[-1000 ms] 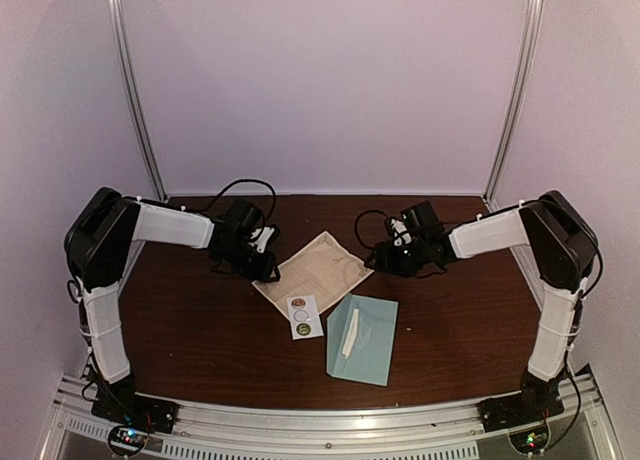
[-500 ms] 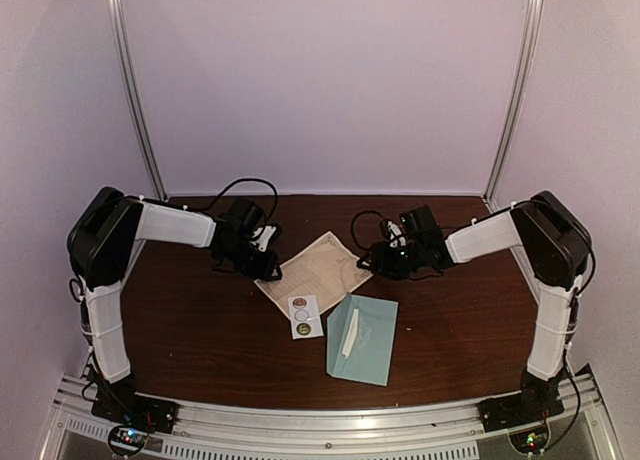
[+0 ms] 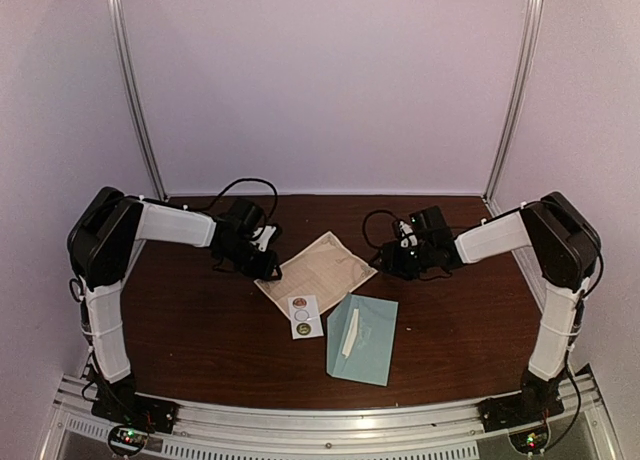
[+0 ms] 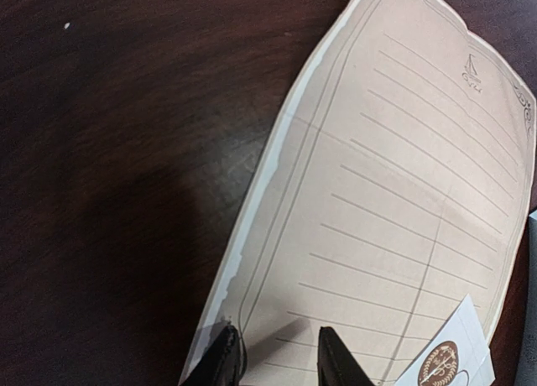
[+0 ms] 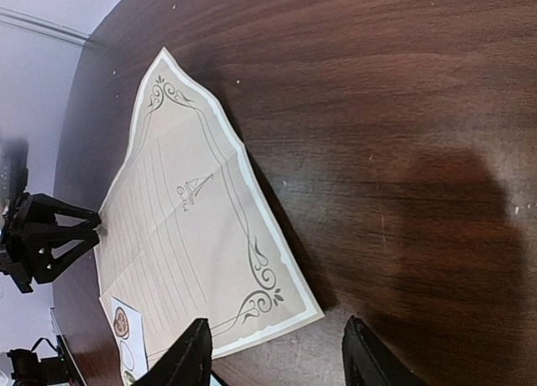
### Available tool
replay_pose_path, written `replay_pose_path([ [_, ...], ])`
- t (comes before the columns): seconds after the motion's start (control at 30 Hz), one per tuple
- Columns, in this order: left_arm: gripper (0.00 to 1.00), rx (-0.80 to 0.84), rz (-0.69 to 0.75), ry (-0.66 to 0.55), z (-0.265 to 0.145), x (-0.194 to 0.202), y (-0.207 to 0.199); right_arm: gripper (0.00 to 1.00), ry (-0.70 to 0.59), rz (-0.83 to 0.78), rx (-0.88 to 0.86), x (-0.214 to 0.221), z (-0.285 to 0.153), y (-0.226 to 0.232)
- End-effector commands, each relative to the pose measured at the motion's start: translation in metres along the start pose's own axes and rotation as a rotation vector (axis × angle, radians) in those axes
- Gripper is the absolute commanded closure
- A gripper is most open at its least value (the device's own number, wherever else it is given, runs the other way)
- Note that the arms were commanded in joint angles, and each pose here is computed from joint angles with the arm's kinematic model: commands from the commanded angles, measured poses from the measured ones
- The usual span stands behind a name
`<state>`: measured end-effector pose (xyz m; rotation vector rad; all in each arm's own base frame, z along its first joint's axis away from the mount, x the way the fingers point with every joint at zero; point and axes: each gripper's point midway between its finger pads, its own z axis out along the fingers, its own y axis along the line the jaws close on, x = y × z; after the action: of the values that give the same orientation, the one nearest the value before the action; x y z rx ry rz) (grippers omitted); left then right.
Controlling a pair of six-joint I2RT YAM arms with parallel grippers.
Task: Place the letter into the envelope and seal it
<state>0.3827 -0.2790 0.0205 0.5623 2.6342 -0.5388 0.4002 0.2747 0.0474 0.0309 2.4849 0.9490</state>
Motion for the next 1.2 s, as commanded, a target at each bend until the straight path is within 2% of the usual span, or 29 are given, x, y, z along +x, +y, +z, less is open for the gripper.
replay_pose_path([
  [0.0, 0.68, 0.005, -0.006, 0.048, 0.01, 0.012, 0.003, 0.46, -0.031, -0.002, 0.01, -0.008, -0.007, -0.004],
  [0.67, 0.68, 0.009, -0.006, 0.047, 0.01, 0.012, 0.002, 0.49, 0.023, 0.056, -0.057, 0.008, 0.014, -0.003],
  [1.17, 0.68, 0.015, -0.007, 0.053, 0.011, 0.013, 0.001, 0.53, 0.023, 0.097, -0.166, 0.004, 0.031, 0.027],
])
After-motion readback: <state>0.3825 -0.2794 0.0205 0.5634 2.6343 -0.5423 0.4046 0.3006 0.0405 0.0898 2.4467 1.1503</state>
